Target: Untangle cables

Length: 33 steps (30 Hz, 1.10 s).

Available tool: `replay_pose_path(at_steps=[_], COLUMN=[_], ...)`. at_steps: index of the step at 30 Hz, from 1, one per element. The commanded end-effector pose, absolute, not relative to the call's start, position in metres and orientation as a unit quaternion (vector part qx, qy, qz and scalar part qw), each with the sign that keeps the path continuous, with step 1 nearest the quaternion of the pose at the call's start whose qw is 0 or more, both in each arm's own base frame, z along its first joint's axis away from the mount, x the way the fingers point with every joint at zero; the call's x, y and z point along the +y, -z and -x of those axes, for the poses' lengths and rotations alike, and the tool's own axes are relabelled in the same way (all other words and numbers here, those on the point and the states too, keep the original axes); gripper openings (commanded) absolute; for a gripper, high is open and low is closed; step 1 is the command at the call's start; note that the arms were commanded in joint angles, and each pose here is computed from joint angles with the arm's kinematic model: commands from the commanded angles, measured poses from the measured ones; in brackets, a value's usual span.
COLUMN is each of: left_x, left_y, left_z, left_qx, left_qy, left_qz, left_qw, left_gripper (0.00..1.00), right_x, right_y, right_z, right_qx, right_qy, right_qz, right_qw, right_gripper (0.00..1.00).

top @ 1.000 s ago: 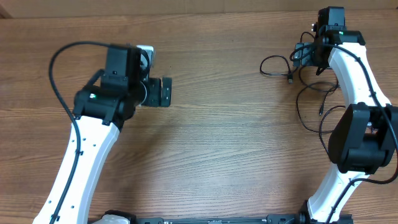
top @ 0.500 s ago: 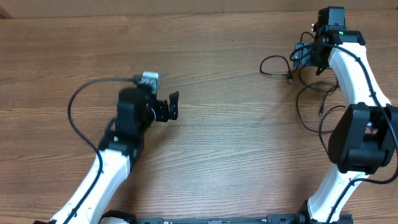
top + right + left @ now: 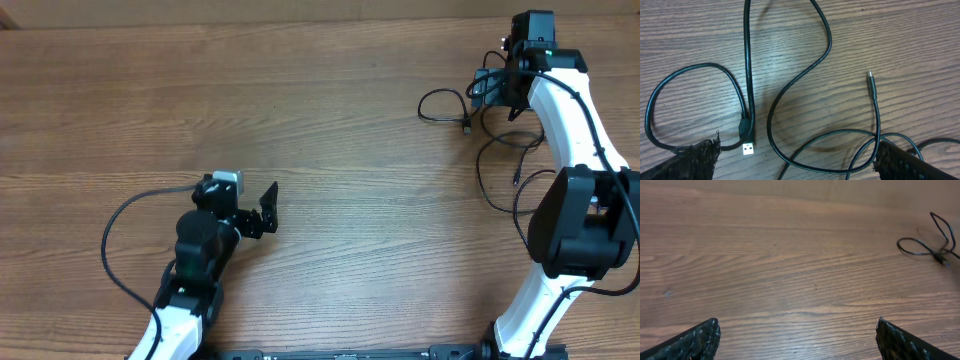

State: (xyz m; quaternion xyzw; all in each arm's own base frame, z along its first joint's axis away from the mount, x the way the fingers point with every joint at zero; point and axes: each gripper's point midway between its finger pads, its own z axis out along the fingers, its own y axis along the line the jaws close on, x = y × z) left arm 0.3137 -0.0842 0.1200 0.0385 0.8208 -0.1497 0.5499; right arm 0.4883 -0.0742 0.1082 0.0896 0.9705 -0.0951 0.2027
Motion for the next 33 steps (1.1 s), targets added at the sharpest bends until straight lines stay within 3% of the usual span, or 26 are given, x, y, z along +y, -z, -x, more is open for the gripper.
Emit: replay_pose_path(at_steps=[1, 7, 21, 26, 33], left_x=[-0.076, -0.066, -0.031, -0.025, -0.001], left_y=[-0.113, -0.111, -0.108, -0.156, -0.156], left_z=[-0.3, -0.282, -0.25, -0.245, -0.246], left_qx=[0.813, 0.786, 0.799, 0.734, 0.733], left_qy=[0.156, 0.158, 0.098, 0.06, 0.024], left_qz=[-0.022, -0.004, 0.046, 0.002, 0.032], left_qw=[0.56, 0.598, 0.592, 0.677, 0.679], left_gripper=[1.0, 0.99, 1.0, 1.0, 1.0], right_x=[-0.076, -0.076, -0.076, -0.076, -0.076], right_y=[-0.104, -0.104, -0.104, -0.104, -0.104], right_z=[-0.49, -0.49, -0.49, -0.49, -0.49], right_qx=[0.971, 0.971, 0.971, 0.971, 0.971], right_qy=[0.094, 0.094, 0.094, 0.094, 0.094], right_qz=[-0.092, -0.092, -0.092, -0.092, -0.092], right_qw=[0.2, 0.2, 0.2, 0.2, 0.2], right_gripper=[1.0, 1.0, 1.0, 1.0, 1.0])
